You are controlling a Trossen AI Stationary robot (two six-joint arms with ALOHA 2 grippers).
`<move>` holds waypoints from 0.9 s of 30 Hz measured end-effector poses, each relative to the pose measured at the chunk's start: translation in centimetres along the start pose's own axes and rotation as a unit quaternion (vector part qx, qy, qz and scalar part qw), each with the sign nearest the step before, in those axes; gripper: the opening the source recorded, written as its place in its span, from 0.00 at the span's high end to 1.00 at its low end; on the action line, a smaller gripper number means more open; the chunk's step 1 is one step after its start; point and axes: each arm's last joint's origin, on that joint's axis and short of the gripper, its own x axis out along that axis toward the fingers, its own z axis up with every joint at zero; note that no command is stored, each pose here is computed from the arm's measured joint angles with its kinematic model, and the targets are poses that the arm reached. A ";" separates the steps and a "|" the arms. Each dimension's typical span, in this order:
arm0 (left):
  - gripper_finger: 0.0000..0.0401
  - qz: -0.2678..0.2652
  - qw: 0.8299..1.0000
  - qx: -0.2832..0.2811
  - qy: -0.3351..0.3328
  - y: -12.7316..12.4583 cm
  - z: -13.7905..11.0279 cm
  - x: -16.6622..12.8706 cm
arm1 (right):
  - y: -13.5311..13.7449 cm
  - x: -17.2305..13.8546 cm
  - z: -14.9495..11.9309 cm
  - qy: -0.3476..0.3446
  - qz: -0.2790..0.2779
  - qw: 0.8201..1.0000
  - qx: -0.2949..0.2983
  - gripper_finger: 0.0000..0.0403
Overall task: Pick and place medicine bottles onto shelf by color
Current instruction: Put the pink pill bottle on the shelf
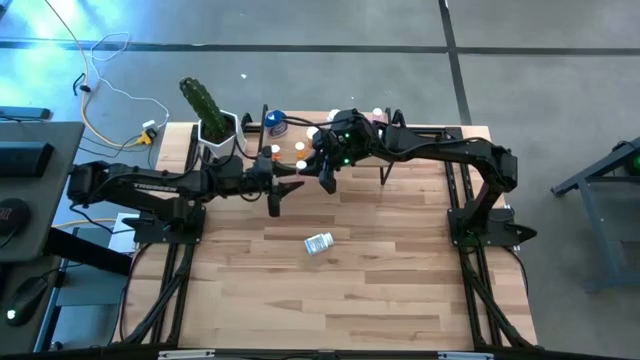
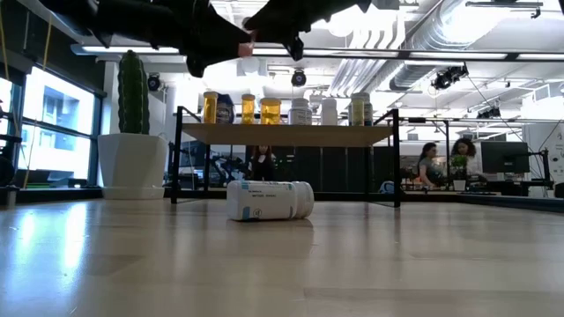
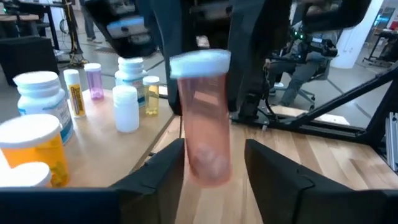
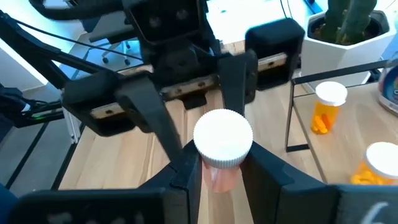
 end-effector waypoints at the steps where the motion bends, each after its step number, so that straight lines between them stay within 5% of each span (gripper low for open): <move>1: 0.59 0.000 1.000 0.000 -0.004 0.0 0.1 -0.1 | 0.0 0.0 0.0 0.001 -0.001 1.000 0.000 0.80; 9: 0.45 0.011 1.000 0.001 -0.025 0.1 1.3 -1.4 | 0.1 -1.8 0.5 -0.005 -0.056 0.998 0.006 0.80; 27: 0.44 0.084 0.995 0.028 -0.047 0.6 2.4 -3.0 | -1.1 -11.4 3.1 -0.071 -0.140 0.988 -0.005 0.80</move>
